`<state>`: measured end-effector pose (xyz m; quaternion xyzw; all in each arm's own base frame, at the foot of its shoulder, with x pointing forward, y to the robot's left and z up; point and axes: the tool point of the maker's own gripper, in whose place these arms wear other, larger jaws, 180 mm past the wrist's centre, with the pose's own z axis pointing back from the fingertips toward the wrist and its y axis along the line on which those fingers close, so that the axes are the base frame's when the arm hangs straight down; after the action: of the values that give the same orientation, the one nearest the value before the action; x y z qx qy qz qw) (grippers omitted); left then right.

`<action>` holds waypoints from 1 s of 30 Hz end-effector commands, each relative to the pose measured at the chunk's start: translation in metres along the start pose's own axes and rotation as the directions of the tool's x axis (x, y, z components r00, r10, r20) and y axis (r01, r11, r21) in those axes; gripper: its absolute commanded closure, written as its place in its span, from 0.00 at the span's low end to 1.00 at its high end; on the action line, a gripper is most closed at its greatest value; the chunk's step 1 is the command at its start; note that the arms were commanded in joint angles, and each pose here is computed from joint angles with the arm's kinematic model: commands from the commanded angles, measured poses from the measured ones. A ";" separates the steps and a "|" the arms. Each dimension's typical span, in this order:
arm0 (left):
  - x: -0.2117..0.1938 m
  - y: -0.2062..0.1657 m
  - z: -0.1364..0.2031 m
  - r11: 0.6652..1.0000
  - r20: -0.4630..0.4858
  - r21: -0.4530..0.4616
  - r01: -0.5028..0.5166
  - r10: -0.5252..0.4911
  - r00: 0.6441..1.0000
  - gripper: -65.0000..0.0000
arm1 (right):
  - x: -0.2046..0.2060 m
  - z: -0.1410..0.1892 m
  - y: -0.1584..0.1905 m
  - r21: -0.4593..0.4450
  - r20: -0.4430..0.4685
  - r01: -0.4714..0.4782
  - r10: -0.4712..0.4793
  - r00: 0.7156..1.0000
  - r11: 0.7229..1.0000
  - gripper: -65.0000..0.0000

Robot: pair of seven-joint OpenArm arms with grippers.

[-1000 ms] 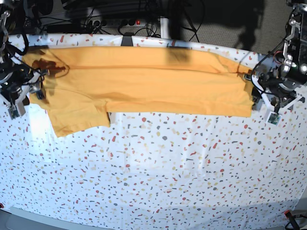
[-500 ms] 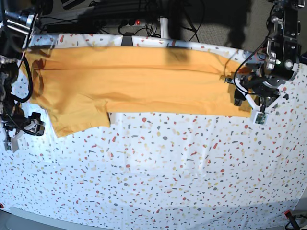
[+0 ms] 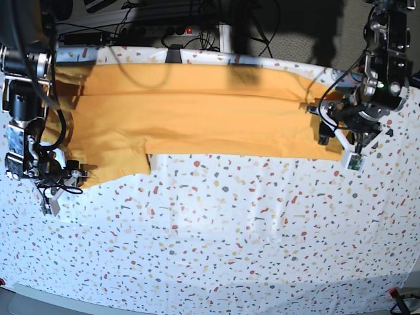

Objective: Fold the T-shirt properly
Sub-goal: 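Lower the folded edge with both grippers onto the shirt and release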

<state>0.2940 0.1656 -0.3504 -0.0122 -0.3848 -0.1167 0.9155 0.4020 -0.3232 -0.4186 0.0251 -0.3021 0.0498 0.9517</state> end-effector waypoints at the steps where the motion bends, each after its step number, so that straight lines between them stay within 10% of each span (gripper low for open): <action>1: 0.014 0.004 0.004 1.000 0.047 0.010 0.012 -0.013 0.999 0.50 | -0.005 0.002 -0.004 -0.011 -0.037 -0.015 0.014 0.999 1.000 0.84; 3: 0.014 0.004 0.004 1.000 0.046 0.010 0.012 -0.013 0.999 0.50 | -0.004 0.002 -0.002 -0.004 -0.035 -0.010 0.010 0.999 1.000 1.00; 15: 0.013 0.004 0.004 1.000 0.043 0.010 0.011 -0.012 0.999 0.50 | 0.057 0.057 0.053 0.080 0.106 -0.228 0.220 0.970 0.970 1.00; 25: 0.013 0.004 0.004 1.000 0.042 0.010 0.012 -0.012 0.999 0.50 | -0.017 0.119 0.128 0.129 0.054 -0.479 0.476 0.878 0.868 1.00; 30: 0.013 0.004 0.004 1.000 0.042 0.010 0.011 -0.012 0.999 0.50 | -0.062 0.144 0.129 0.124 0.014 -0.487 0.489 0.872 0.865 1.00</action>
<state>0.2938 0.1656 -0.3506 -0.0121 -0.3842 -0.1167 0.9157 0.2434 -0.2084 -0.3487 0.0169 -0.2625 0.3006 0.9168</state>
